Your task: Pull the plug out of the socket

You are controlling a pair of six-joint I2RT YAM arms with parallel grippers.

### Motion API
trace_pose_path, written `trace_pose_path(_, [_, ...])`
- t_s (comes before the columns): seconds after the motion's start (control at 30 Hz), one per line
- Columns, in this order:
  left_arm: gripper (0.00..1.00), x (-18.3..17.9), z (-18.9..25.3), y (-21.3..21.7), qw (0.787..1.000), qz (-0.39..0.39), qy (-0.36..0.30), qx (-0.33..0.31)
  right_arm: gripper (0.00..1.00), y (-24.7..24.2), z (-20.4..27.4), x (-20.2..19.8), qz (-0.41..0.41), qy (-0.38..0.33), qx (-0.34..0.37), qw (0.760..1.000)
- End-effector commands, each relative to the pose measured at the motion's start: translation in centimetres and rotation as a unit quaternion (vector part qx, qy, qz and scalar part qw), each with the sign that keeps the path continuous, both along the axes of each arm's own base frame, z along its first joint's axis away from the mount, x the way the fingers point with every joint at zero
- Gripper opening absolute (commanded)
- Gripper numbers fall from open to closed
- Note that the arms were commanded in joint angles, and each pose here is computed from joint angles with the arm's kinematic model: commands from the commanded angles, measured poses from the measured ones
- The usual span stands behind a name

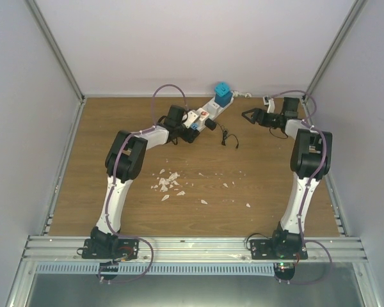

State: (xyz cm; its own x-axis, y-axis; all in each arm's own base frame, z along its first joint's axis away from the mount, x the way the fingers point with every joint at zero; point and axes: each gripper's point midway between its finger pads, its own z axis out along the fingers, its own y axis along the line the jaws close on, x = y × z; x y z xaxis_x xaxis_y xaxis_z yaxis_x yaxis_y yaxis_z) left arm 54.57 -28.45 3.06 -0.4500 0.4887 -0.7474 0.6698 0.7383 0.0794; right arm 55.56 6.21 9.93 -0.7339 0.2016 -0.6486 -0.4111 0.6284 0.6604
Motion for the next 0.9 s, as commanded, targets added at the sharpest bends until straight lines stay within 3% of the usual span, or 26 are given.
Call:
trace_pose_path(0.0, [0.61, -1.6, 1.6, -0.4, 1.0, -0.019, 0.005, 0.005, 0.95, 0.7, 2.9, -0.7, 0.02, -0.038, -0.013, 0.999])
trace_pose_path(0.33, [0.58, -6.3, 1.8, 0.3, 0.997, -0.059, 0.052, 0.007, 0.97, 0.9, 4.9, -3.4, 0.053, -0.075, -0.06, 0.994])
trace_pose_path(0.87, [0.53, -17.6, -0.6, 3.1, 0.979, -0.161, 0.123, 0.026, 0.98, -0.9, 6.9, -9.2, 0.09, -0.11, -0.084, 0.986])
